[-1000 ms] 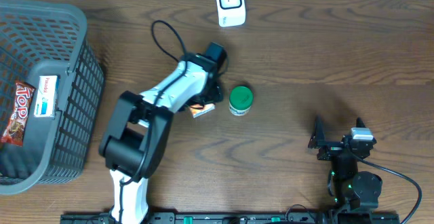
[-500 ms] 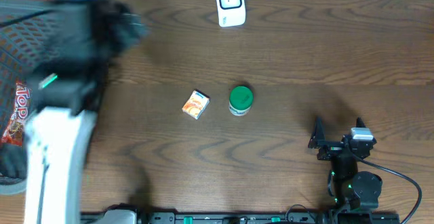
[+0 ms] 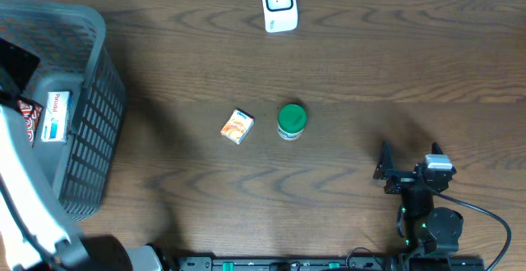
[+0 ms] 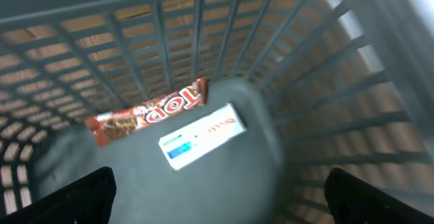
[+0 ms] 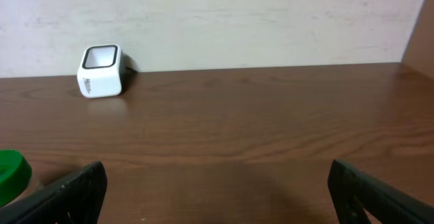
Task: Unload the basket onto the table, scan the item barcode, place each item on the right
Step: 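Reach the left gripper into the basket and grasp the white Panadol box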
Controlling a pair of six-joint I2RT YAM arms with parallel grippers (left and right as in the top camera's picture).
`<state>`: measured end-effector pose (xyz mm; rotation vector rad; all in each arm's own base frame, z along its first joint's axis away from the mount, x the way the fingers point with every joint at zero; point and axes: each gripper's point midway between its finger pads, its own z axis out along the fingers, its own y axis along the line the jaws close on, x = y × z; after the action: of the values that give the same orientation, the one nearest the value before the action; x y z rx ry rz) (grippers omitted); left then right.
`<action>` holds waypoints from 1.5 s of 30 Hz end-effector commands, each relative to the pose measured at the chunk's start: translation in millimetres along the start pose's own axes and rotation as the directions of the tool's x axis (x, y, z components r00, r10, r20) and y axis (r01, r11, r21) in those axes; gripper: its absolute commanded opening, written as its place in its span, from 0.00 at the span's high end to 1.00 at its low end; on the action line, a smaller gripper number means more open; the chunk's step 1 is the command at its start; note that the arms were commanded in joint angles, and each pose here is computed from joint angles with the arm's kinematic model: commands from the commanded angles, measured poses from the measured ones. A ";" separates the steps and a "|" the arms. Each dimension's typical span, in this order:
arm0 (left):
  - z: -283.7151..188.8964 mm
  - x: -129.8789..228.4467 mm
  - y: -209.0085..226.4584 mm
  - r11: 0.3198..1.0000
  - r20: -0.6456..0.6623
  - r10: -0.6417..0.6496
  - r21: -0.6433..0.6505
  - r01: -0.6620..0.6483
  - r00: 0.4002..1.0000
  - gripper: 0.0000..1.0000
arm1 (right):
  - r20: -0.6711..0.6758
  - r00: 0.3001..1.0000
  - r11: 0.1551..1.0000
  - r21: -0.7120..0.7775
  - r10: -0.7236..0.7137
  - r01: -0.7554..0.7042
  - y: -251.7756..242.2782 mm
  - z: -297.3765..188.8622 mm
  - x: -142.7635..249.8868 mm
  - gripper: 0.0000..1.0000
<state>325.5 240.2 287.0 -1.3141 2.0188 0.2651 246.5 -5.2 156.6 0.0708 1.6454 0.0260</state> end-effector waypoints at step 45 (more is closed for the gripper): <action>251.5 210.5 37.0 0.777 -0.579 0.609 0.297 -0.555 0.542 0.18 | 0.000 1.000 1.000 -0.002 0.012 -0.012 0.6 -0.2 0.2 0.01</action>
<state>383.4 269.7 27.2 -0.6493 2.8517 0.1873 246.5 -5.2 156.6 0.0705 1.6454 0.0263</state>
